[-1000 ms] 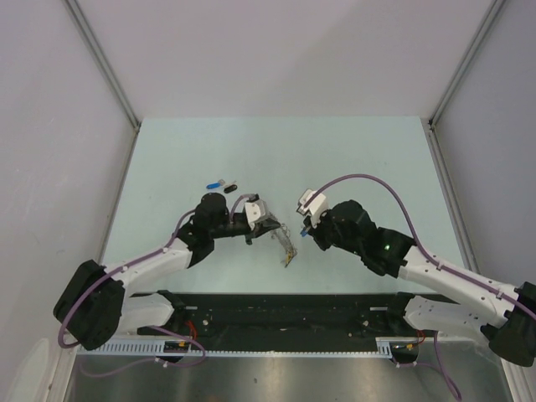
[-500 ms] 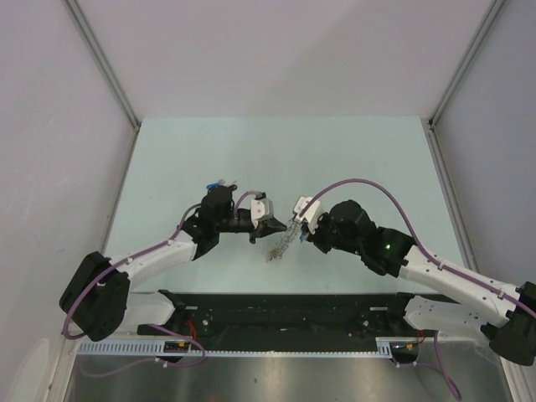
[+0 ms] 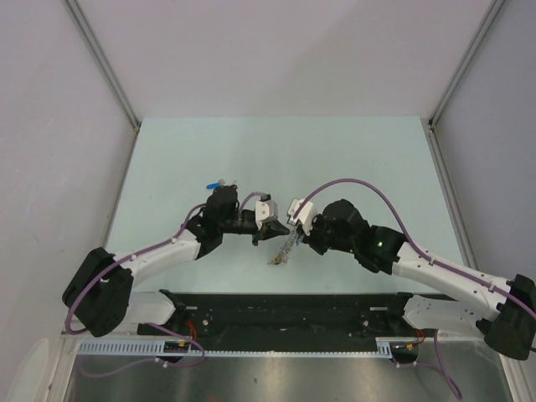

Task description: Put the keys on the keyring

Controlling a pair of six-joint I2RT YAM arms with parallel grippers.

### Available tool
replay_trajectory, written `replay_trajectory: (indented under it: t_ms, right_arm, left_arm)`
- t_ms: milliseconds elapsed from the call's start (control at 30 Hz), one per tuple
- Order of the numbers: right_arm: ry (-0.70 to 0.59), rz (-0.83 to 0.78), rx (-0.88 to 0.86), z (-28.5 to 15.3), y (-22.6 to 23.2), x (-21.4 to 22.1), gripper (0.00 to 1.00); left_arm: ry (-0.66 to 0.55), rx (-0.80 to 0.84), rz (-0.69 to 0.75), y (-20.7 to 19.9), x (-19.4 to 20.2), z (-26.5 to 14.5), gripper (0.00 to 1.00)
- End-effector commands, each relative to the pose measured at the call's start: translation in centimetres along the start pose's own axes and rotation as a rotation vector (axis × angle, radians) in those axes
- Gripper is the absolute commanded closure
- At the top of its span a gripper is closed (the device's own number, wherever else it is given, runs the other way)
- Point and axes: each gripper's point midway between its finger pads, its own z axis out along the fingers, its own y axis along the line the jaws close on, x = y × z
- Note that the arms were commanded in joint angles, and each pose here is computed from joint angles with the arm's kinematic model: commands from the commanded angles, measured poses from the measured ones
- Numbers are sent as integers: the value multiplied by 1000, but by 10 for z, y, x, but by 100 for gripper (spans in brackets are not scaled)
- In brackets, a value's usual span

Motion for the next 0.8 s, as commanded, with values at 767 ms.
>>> replay_trajectory:
  t_ms: [767]
  right_arm:
    - [-72,-20,16,-2,-6,-26,100]
  left_arm:
    - [-35,14,68,2,-22,6,100]
